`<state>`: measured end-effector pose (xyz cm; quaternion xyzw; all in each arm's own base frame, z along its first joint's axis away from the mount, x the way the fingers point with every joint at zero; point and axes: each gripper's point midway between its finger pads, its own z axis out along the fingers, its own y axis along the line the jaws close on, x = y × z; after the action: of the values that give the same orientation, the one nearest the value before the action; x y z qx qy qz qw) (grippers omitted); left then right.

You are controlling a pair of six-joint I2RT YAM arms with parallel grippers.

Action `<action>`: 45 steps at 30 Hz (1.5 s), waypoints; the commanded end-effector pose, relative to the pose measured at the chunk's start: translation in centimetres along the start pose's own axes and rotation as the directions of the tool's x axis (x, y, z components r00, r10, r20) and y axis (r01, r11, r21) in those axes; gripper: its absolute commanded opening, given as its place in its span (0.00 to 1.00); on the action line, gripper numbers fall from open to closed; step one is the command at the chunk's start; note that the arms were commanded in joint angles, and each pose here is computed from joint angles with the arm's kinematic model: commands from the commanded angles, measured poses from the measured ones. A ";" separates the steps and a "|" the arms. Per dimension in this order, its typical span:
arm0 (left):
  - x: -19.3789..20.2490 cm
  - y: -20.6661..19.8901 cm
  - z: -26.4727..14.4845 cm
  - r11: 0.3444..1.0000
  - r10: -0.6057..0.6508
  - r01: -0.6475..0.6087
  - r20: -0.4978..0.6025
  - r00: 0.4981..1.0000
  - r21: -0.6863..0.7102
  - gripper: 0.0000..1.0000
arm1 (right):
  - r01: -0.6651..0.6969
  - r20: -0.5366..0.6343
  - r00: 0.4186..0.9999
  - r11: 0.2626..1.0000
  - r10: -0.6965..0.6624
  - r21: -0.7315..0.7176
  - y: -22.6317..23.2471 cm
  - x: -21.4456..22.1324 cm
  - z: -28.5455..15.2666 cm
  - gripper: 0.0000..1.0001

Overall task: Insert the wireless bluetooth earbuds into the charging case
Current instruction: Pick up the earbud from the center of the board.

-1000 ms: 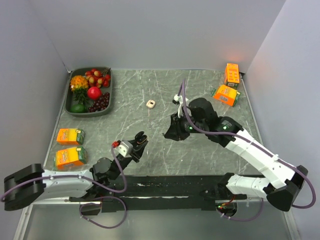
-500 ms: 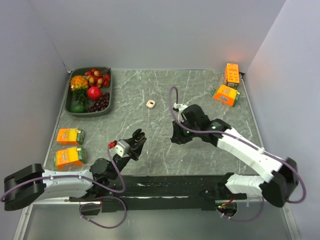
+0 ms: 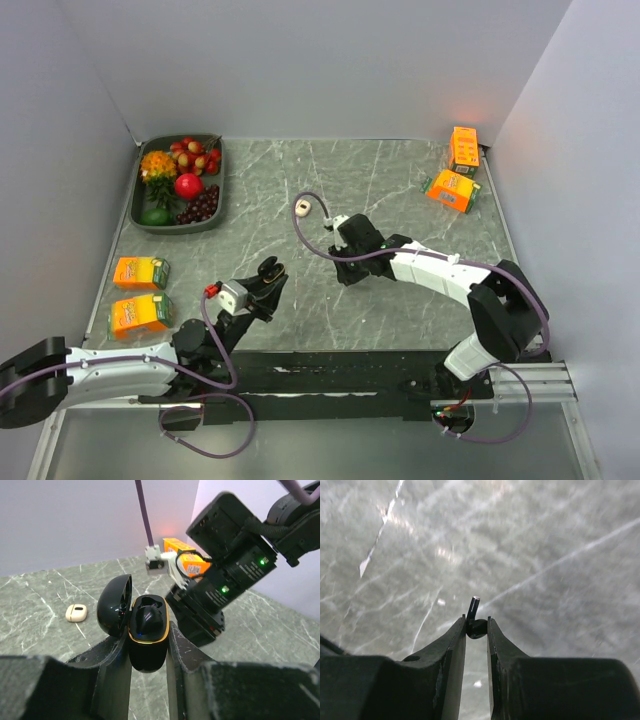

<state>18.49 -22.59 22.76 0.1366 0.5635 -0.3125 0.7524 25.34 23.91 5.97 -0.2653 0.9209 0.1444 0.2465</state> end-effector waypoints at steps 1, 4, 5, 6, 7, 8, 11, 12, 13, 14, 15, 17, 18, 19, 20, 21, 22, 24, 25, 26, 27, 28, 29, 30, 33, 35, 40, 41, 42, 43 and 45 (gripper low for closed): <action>1.2 0.1 -0.9 1.000 -0.001 0.001 -0.017 1.000 0.005 0.01 | 0.079 0.102 0.991 0.996 -0.084 0.052 -0.9 -2.7 1.0 0.09; 1.1 0.2 -0.9 1.000 -0.001 0.001 -0.016 1.000 0.003 0.01 | 0.062 0.124 0.990 0.996 -0.070 0.064 -1.1 -3.1 0.8 0.26; 1.1 0.1 -0.9 1.000 0.000 0.000 -0.014 1.000 0.006 0.01 | 0.058 0.124 0.990 0.996 -0.065 0.065 -1.1 -3.1 0.7 0.29; 1.1 0.1 -1.0 1.000 -0.001 0.001 -0.014 1.000 0.007 0.01 | 0.055 0.122 0.991 0.996 -0.063 0.066 -1.1 -3.1 0.7 0.33; 1.1 0.1 -1.0 1.000 -0.001 0.001 -0.016 1.000 0.006 0.01 | 0.049 0.119 0.991 0.997 -0.056 0.065 -1.0 -3.2 0.7 0.35; 1.0 0.1 -0.9 1.000 -0.002 0.002 -0.014 1.000 0.007 0.01 | 0.045 0.116 0.992 0.995 -0.055 0.086 -1.4 -3.1 0.8 0.38; 1.1 0.0 -0.9 1.000 -0.003 0.003 -0.017 1.000 0.010 0.01 | 0.034 0.095 0.995 0.995 -0.043 0.095 -1.6 -2.7 1.2 0.42; 1.1 0.0 -1.0 1.000 -0.003 0.004 -0.020 1.000 0.010 0.01 | 0.036 0.087 0.995 0.995 -0.044 0.094 -1.6 -2.6 1.3 0.42; 1.1 0.0 -1.0 1.000 -0.005 0.005 -0.019 1.000 0.010 0.01 | 0.032 0.072 0.997 0.995 -0.039 0.098 -1.7 -2.3 1.6 0.43; 1.2 0.0 -1.0 1.000 -0.006 0.006 -0.021 1.000 0.011 0.01 | 0.029 0.067 0.997 0.994 -0.036 0.102 -1.8 -2.1 1.7 0.43; 1.1 0.1 -1.1 1.000 -0.008 0.008 -0.021 1.000 0.008 0.01 | 0.023 0.066 0.997 0.994 -0.030 0.104 -1.9 -2.0 1.9 0.43; 1.1 0.1 -1.1 1.000 -0.015 0.015 -0.022 1.000 0.003 0.01 | -0.010 0.084 0.996 0.992 -0.001 0.124 -2.2 -2.2 1.7 0.43; 1.2 0.2 -1.2 1.000 -0.017 0.017 -0.027 0.999 0.001 0.01 | -0.029 0.099 0.995 0.990 0.015 0.135 -2.3 -2.4 1.4 0.43; 1.1 0.2 -1.2 1.000 -0.016 0.016 -0.027 0.999 -0.002 0.01 | -0.073 0.137 0.989 0.988 0.054 0.136 -2.3 -2.8 0.7 0.43; 1.2 0.3 -1.3 1.000 -0.015 0.015 -0.030 0.999 -0.003 0.01 | -0.088 0.151 0.986 0.988 0.068 0.125 -2.0 -2.9 0.4 0.42; 1.0 0.4 -1.2 1.000 -0.017 0.017 -0.025 1.000 -0.008 0.01 | -0.099 0.161 0.984 0.989 0.081 0.108 -1.7 -2.9 0.1 0.41; 1.1 0.4 -1.3 1.000 -0.016 0.016 -0.029 0.999 -0.010 0.01 | -0.108 0.166 0.982 0.990 0.093 0.089 -1.3 -2.5 -0.1 0.40; 1.0 0.5 -1.3 1.000 -0.019 0.018 -0.024 1.000 -0.013 0.01 | -0.095 0.160 0.984 0.993 0.083 0.073 -0.4 -1.8 -0.1 0.39; 1.0 0.4 -1.2 1.000 -0.018 0.018 -0.025 1.000 -0.011 0.01 | -0.080 0.147 0.987 0.994 0.069 0.072 0.0 -1.1 0.0 0.40; 1.0 0.4 -1.2 1.000 -0.017 0.017 -0.026 0.999 -0.013 0.01 | -0.078 0.127 0.990 0.993 0.067 0.088 0.1 -0.5 0.1 0.41; 1.1 0.4 -1.2 1.000 -0.015 0.015 -0.030 0.999 -0.013 0.01 | -0.082 0.113 0.991 0.992 0.071 0.097 0.3 0.3 0.3 0.42; 1.1 0.5 -1.2 1.000 -0.014 0.013 -0.029 0.999 -0.015 0.01 | -0.090 0.111 0.991 0.992 0.079 0.093 0.4 0.5 0.5 0.43; 1.2 0.4 -1.2 1.000 -0.014 0.013 -0.033 0.999 -0.014 0.01 | -0.098 0.119 0.989 0.991 0.088 0.087 0.5 0.6 0.7 0.44; 1.3 0.5 -1.2 1.000 -0.012 0.012 -0.036 0.999 -0.015 0.01 | -0.118 0.123 0.987 0.989 0.107 0.085 0.5 0.7 0.8 0.45; 1.4 0.5 -1.3 1.000 -0.010 0.010 -0.038 0.999 -0.015 0.01 | -0.148 0.127 0.982 0.986 0.137 0.080 0.5 1.2 1.4 0.48; 1.5 0.4 -1.4 0.999 -0.042 0.041 -0.043 0.998 -0.016 0.01 | -0.166 0.127 0.980 0.983 0.155 0.083 0.4 1.5 1.7 0.76; 1.5 0.4 -1.4 0.999 -0.045 0.044 -0.045 0.998 -0.018 0.01 | -0.214 0.168 0.966 0.972 0.196 0.098 -0.2 1.8 2.4 0.78; 1.6 0.4 -1.4 0.999 -0.044 0.043 -0.047 0.998 -0.018 0.01 | -0.224 0.180 0.963 0.969 0.203 0.105 -0.4 1.8 2.5 0.75; 1.6 0.4 -1.4 0.999 -0.046 0.045 -0.047 0.998 -0.018 0.01 | -0.239 0.184 0.959 0.965 0.217 0.109 -0.6 2.2 2.7 0.73; 1.7 0.4 -1.4 0.999 -0.043 0.042 -0.050 0.998 -0.020 0.01 | -0.248 0.205 0.953 0.964 0.224 0.097 -0.4 1.8 2.8 0.69; 1.7 0.4 -1.3 0.999 -0.043 0.042 -0.052 0.998 -0.018 0.01 | -0.275 0.220 0.944 0.956 0.248 0.104 -0.7 2.0 3.1 0.67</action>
<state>18.13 -22.48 22.01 0.1285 0.5814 -0.3198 0.7370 24.30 23.24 1.75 -0.1538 0.9342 0.1193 0.2989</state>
